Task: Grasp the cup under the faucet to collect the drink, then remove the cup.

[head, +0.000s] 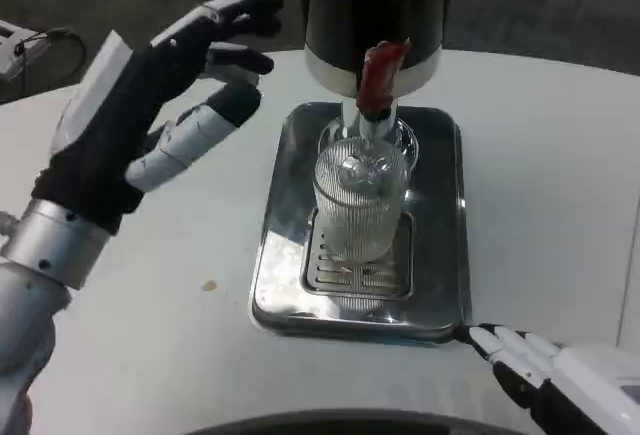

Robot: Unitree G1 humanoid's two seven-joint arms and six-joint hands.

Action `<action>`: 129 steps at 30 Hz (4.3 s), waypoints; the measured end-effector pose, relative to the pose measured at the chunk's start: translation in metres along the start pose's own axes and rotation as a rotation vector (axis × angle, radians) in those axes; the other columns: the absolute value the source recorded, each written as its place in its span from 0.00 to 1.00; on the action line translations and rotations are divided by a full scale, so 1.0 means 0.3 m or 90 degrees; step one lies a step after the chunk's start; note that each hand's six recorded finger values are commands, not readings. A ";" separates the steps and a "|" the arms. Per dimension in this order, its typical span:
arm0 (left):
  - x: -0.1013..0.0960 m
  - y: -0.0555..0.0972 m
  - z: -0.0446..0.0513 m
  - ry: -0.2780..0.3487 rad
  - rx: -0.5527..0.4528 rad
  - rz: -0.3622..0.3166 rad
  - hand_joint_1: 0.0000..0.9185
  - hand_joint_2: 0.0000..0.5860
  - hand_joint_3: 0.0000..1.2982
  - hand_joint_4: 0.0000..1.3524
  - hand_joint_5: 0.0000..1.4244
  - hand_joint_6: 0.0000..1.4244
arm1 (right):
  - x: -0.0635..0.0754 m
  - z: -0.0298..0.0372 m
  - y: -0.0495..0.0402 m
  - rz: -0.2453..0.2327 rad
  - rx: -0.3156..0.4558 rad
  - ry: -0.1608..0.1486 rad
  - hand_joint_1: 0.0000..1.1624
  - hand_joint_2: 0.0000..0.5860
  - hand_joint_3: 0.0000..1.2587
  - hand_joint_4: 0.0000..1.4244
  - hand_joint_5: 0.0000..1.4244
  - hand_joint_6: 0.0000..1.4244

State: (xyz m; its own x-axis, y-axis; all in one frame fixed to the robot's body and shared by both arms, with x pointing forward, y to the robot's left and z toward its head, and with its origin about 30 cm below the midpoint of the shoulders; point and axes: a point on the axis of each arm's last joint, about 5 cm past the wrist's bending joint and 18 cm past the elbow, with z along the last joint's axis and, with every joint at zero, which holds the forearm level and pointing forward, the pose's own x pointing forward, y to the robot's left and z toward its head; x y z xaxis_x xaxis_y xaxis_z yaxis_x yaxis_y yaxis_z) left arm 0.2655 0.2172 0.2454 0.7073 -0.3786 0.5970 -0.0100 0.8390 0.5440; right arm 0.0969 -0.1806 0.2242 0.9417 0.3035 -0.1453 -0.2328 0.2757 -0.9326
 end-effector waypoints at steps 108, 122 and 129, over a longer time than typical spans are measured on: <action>0.328 -0.085 0.070 -0.012 0.064 -0.379 0.00 0.18 0.15 0.09 0.15 0.13 | -0.017 -0.051 0.004 -0.093 0.283 -0.037 0.50 0.46 0.00 0.00 0.03 0.07; 0.325 -0.083 0.070 -0.019 0.074 -0.380 0.00 0.18 0.15 0.08 0.15 0.13 | 0.136 -0.033 0.075 -0.219 0.385 -0.083 0.60 0.39 0.00 0.01 0.07 0.10; 0.319 -0.074 0.072 -0.017 0.073 -0.372 0.00 0.19 0.15 0.09 0.15 0.13 | 0.233 -0.023 0.072 -0.247 0.409 -0.104 0.60 0.38 0.00 0.00 0.05 0.09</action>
State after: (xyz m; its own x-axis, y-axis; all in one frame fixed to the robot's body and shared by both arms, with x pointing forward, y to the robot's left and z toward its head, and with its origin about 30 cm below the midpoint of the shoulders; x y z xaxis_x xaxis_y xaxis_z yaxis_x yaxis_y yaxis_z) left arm 0.3183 0.1540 0.3032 0.6004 -0.7761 0.1929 0.2987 0.4414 0.8461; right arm 0.1594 -0.1596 0.1916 0.9484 0.1939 0.2509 -0.0352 0.8507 -0.5244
